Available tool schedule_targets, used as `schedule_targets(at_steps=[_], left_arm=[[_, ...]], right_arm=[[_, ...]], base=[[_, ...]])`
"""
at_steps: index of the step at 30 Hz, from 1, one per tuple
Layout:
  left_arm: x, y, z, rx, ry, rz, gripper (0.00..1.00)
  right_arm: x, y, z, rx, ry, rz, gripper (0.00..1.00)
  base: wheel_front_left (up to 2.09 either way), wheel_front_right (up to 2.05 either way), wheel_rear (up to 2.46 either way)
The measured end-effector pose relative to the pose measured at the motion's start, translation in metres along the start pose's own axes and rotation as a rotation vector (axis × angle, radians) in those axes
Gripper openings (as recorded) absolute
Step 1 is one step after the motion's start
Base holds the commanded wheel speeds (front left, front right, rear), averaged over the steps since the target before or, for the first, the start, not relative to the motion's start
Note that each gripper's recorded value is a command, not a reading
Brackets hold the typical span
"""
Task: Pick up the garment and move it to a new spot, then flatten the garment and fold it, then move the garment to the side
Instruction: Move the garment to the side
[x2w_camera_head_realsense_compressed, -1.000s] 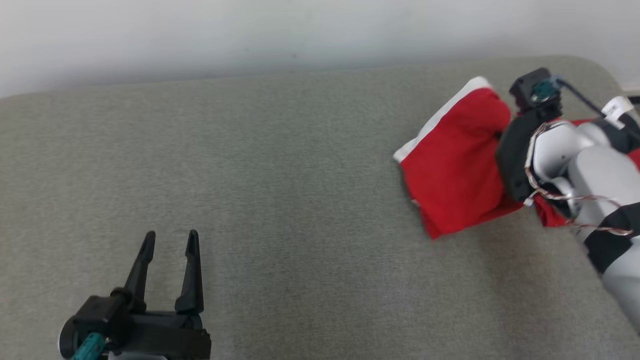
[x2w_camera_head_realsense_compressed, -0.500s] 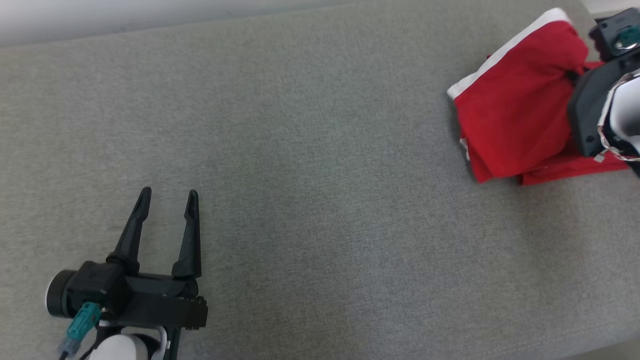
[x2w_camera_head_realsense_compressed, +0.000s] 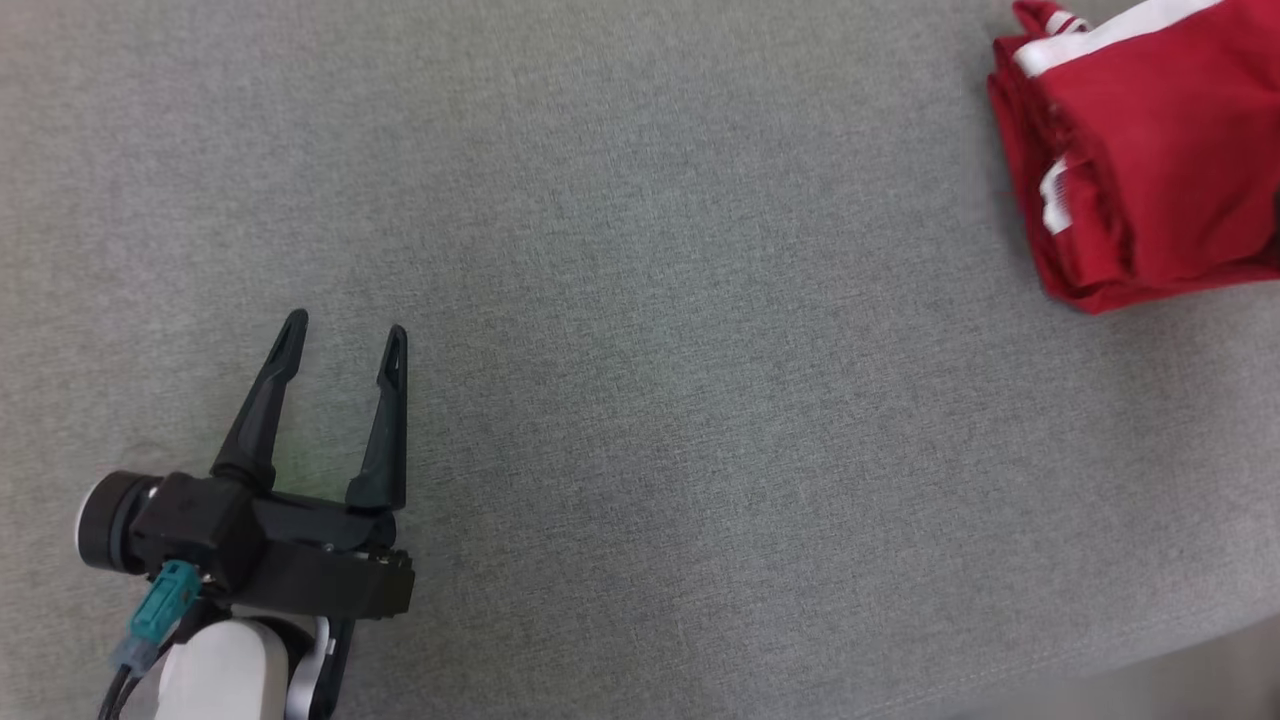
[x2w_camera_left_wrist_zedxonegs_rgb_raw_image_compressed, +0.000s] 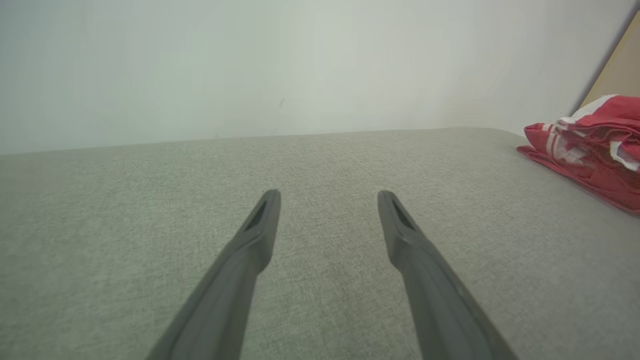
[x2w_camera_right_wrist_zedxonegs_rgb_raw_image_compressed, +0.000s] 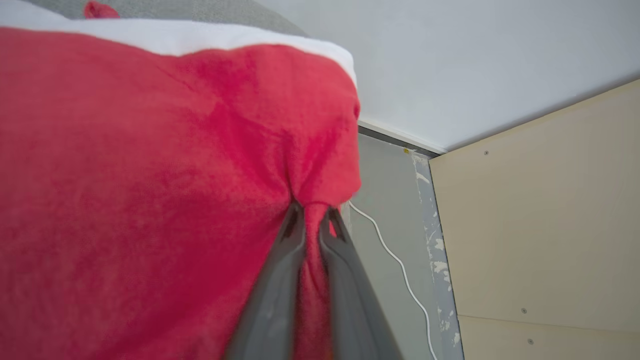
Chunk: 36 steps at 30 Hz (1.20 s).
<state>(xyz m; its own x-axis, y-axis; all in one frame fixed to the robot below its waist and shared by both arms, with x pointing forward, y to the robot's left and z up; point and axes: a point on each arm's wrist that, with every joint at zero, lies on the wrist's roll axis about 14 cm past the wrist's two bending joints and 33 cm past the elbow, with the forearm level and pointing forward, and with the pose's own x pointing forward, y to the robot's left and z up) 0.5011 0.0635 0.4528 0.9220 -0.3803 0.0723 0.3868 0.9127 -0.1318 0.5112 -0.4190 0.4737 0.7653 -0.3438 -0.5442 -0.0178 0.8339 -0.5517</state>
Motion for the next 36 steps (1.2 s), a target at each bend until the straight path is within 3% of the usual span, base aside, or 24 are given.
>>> schedule_targets(at_steps=[2, 9, 14, 25, 36], left_arm=[[0.002, -0.002, -0.004, -0.001, 0.006, -0.012, 1.00], [0.004, -0.005, 0.006, 0.010, -0.012, -0.028, 1.00], [-0.004, -0.001, 0.019, 0.014, -0.026, -0.003, 1.00], [-0.061, 0.027, 0.048, 0.033, -0.038, 0.181, 1.00], [-0.129, 0.048, 0.064, 0.047, -0.040, 0.336, 1.00]], right_arm=[[0.002, -0.005, -0.009, 0.009, 0.012, -0.020, 1.00], [0.000, -0.003, -0.007, 0.089, -0.054, -0.042, 1.00], [-0.015, -0.005, 0.021, 0.230, -0.245, -0.059, 1.00], [-0.082, 0.070, 0.064, 0.478, -0.602, 0.098, 1.00], [-0.147, 0.137, 0.043, 0.599, -0.678, 0.254, 1.00]], base=[[0.00, 0.00, 0.00], [0.00, 0.00, 0.00], [0.00, 0.00, 0.00], [0.00, 0.00, 0.00], [0.00, 0.00, 0.00]])
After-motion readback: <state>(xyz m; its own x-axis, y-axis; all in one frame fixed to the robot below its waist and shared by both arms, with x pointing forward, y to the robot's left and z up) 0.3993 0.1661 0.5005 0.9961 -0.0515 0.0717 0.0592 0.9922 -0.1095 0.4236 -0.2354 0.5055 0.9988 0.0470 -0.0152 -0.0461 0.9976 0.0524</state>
